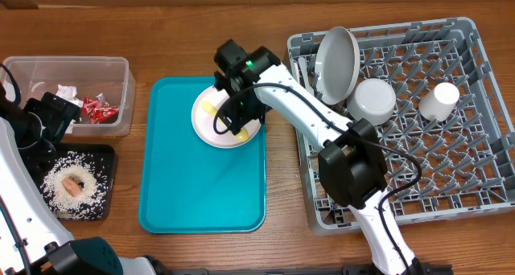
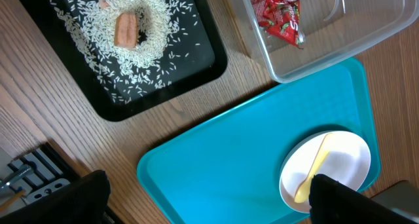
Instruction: Sort waste into correct bins and load items into the dishwasher rack
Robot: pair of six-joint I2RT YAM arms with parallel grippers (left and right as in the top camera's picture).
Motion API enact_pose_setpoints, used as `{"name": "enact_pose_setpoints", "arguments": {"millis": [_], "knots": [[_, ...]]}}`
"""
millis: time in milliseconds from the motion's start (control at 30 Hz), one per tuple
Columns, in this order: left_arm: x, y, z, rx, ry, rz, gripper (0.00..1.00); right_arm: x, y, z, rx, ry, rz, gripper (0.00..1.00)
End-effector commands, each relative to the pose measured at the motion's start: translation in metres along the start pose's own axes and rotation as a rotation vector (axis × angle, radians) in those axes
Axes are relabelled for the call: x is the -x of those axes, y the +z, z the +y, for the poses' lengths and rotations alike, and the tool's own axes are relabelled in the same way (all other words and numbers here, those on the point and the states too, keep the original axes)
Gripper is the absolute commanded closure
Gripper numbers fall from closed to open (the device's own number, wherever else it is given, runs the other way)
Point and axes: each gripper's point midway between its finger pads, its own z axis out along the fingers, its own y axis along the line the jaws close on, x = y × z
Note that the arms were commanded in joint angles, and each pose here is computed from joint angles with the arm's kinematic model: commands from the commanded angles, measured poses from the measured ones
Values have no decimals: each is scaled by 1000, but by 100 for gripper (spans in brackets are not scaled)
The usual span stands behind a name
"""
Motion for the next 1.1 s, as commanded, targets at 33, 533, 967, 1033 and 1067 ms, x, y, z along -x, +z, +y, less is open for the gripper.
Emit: {"name": "enact_pose_setpoints", "arguments": {"millis": [33, 533, 967, 1033, 1067], "knots": [[-2, 2, -1, 2, -3, 6, 0, -6, 9, 7, 58, -9, -1, 13], [-2, 2, -1, 2, -3, 6, 0, -13, 32, 18, 131, -8, 12, 28], [-2, 2, -1, 2, -3, 6, 0, -16, 37, 31, 141, -30, 26, 69], [-2, 2, -1, 2, -3, 6, 0, -16, 38, 33, 142, -34, 29, 75], [-2, 2, -1, 2, -3, 6, 0, -16, 38, 33, 142, -35, 29, 78]]}}
